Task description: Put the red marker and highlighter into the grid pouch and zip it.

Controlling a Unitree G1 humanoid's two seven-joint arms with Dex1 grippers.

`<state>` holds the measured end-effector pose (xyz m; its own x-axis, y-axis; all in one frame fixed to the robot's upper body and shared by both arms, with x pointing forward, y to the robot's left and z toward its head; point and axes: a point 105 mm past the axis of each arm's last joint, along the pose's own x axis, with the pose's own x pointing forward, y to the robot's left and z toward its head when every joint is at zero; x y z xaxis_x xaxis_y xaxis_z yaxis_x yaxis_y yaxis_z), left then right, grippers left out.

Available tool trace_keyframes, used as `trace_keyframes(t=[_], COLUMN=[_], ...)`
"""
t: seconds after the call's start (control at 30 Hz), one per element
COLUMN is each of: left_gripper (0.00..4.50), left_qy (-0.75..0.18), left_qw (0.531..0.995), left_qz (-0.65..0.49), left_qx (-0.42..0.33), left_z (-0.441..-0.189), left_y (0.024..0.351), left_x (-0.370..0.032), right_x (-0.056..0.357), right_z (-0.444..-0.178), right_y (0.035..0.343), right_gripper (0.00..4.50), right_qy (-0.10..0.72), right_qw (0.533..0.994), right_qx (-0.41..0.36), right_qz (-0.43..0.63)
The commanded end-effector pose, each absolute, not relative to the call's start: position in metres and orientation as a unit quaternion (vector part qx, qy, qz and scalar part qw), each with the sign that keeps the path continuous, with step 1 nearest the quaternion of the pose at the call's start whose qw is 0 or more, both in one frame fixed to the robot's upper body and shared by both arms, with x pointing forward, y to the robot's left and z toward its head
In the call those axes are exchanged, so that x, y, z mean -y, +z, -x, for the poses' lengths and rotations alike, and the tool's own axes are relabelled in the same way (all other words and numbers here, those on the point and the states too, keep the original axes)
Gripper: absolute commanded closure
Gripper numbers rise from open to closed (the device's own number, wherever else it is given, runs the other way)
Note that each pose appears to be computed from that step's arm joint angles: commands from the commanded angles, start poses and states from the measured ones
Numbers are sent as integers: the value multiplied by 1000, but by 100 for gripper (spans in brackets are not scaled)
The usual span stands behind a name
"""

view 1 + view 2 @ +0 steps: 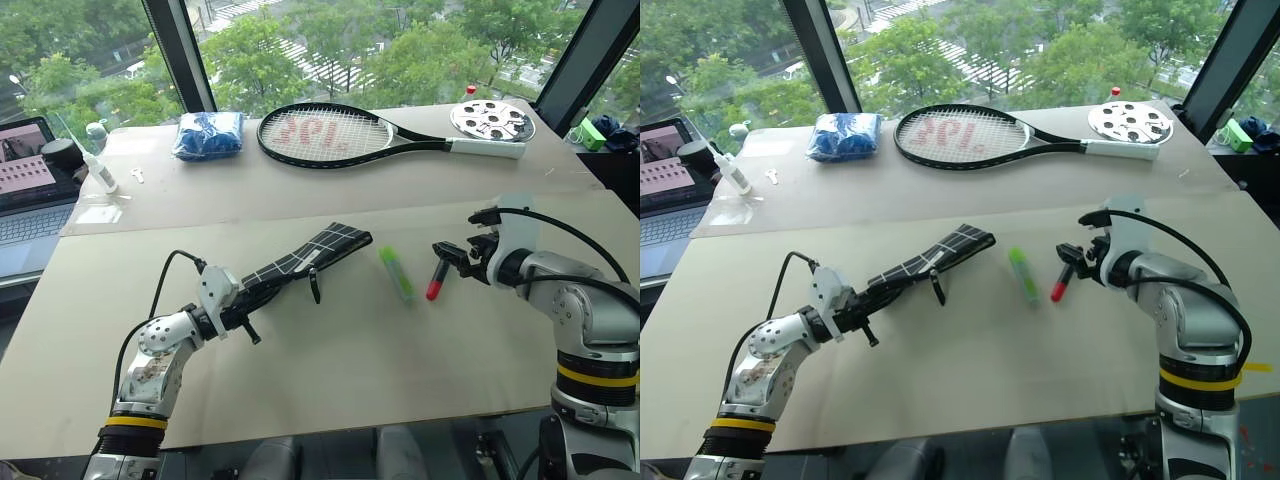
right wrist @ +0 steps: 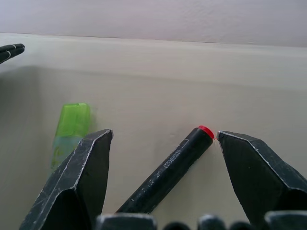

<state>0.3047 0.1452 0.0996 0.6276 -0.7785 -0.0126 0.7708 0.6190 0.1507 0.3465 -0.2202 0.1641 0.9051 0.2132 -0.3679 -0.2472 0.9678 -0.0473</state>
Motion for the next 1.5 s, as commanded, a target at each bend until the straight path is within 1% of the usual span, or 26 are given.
trace_keyframes(t=[0.03, 0.27, 0.47, 0.57, 0.63, 0.73, 0.8, 0.83, 0.9, 0.97, 1.0, 1.03, 1.1, 1.13, 1.17, 1.23, 1.3, 1.37, 1.43, 1.5], left_gripper=[450, 450, 450, 450, 450, 450, 450, 450, 450, 450, 450, 450, 450, 450, 450, 450, 450, 450, 450, 450], left_qy=[-432, -424, -423, -421, -419, -418, -418, -419, -419, -424, -426, -427, -429, -429, -430, -431, -433, -435, -435, -436], left_qw=[897, 902, 902, 903, 904, 904, 904, 904, 904, 901, 901, 900, 900, 899, 899, 898, 897, 897, 897, 896], left_qz=[-81, -69, -68, -68, -69, -69, -70, -70, -70, -69, -68, -68, -68, -68, -67, -68, -68, -68, -68, -68], left_qx=[45, 48, 49, 51, 53, 54, 54, 54, 54, 52, 51, 51, 51, 51, 50, 50, 50, 50, 50, 50], left_z=[-306, -306, -306, -308, -309, -309, -309, -309, -309, -309, -309, -310, -310, -310, -311, -311, -310, -310, -310, -309], left_y=[106, 107, 108, 110, 112, 113, 113, 113, 113, 113, 113, 113, 114, 114, 114, 114, 114, 114, 114, 114], left_x=[-144, -145, -145, -146, -147, -148, -149, -148, -148, -147, -147, -147, -146, -146, -146, -145, -144, -143, -143, -142], right_x=[222, 217, 217, 219, 221, 225, 229, 232, 236, 229, 225, 222, 198, 184, 172, 155, 141, 136, 137, 138], right_z=[-342, -335, -334, -333, -332, -332, -335, -339, -343, -358, -361, -363, -358, -352, -344, -330, -313, -302, -299, -301], right_y=[164, 124, 104, 97, 95, 95, 99, 105, 111, 155, 168, 176, 213, 226, 232, 231, 220, 210, 205, 204], right_gripper=[63, 63, 63, 136, 210, 304, 380, 398, 398, 398, 398, 398, 398, 398, 398, 398, 398, 398, 398, 398], right_qy=[106, 93, 83, 80, 78, 76, 75, 71, 66, 103, 121, 132, 214, 255, 295, 362, 428, 467, 485, 485], right_qw=[978, 971, 965, 963, 963, 963, 964, 966, 968, 975, 974, 973, 951, 930, 906, 859, 793, 741, 710, 685], right_qx=[-175, -220, -247, -253, -253, -251, -241, -228, -214, -125, -98, -84, -4, 31, 53, 66, 63, 59, 52, 58], right_qz=[44, 26, 25, 36, 49, 64, 87, 101, 115, 154, 164, 169, 225, 264, 300, 356, 429, 479, 508, 541])
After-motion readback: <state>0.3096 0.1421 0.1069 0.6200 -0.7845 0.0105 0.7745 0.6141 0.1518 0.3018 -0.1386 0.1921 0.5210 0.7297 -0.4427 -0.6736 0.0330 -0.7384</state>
